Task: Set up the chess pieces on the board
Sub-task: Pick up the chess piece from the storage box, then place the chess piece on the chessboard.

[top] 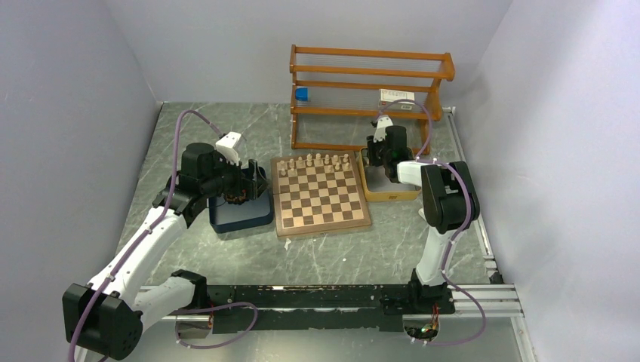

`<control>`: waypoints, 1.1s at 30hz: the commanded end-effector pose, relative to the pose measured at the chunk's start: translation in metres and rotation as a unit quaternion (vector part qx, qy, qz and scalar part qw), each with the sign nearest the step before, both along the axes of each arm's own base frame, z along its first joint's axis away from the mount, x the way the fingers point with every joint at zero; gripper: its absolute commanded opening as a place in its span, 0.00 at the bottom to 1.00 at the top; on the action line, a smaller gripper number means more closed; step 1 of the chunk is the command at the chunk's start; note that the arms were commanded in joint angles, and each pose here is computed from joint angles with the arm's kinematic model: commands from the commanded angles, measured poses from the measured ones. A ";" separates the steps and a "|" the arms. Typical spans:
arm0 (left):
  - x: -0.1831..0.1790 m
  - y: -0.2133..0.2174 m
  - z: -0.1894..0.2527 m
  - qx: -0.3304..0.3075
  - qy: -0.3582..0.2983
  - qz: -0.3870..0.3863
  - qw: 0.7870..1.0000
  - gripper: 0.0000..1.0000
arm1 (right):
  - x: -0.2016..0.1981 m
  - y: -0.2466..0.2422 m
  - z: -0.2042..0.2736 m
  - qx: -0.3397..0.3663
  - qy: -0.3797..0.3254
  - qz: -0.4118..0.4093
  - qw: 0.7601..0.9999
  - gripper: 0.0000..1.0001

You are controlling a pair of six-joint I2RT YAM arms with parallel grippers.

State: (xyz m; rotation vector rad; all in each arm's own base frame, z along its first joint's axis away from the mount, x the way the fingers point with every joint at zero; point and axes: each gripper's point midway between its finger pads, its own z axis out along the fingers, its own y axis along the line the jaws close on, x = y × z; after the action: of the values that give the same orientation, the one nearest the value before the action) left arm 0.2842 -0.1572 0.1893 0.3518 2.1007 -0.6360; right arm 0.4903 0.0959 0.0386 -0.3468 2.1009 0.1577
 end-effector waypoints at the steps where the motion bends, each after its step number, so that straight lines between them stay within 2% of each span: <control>1: 0.002 -0.002 0.001 -0.003 -0.009 -0.010 1.000 1.00 | 0.013 -0.008 0.004 -0.017 -0.012 -0.016 1.000 0.31; 7: 0.002 -0.003 0.000 -0.003 -0.008 -0.010 1.000 1.00 | 0.017 -0.010 0.004 -0.020 -0.015 -0.022 0.999 0.25; 14: 0.002 -0.002 0.001 -0.003 -0.008 -0.009 1.000 1.00 | 0.016 -0.010 0.009 -0.022 -0.023 -0.026 0.999 0.12; 25: 0.002 -0.003 0.002 -0.004 -0.009 -0.009 1.000 1.00 | 0.005 -0.027 0.040 -0.035 -0.025 -0.074 0.996 0.05; 33: 0.007 0.003 0.001 -0.001 -0.006 0.018 1.000 1.00 | -0.007 -0.030 0.066 0.000 -0.019 -0.113 0.993 0.02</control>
State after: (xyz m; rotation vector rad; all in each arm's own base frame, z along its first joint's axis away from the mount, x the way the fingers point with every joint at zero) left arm 0.2849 -0.1571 0.1872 0.3453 2.1092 -0.6355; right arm 0.4908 0.0699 0.0909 -0.1995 2.0715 0.0125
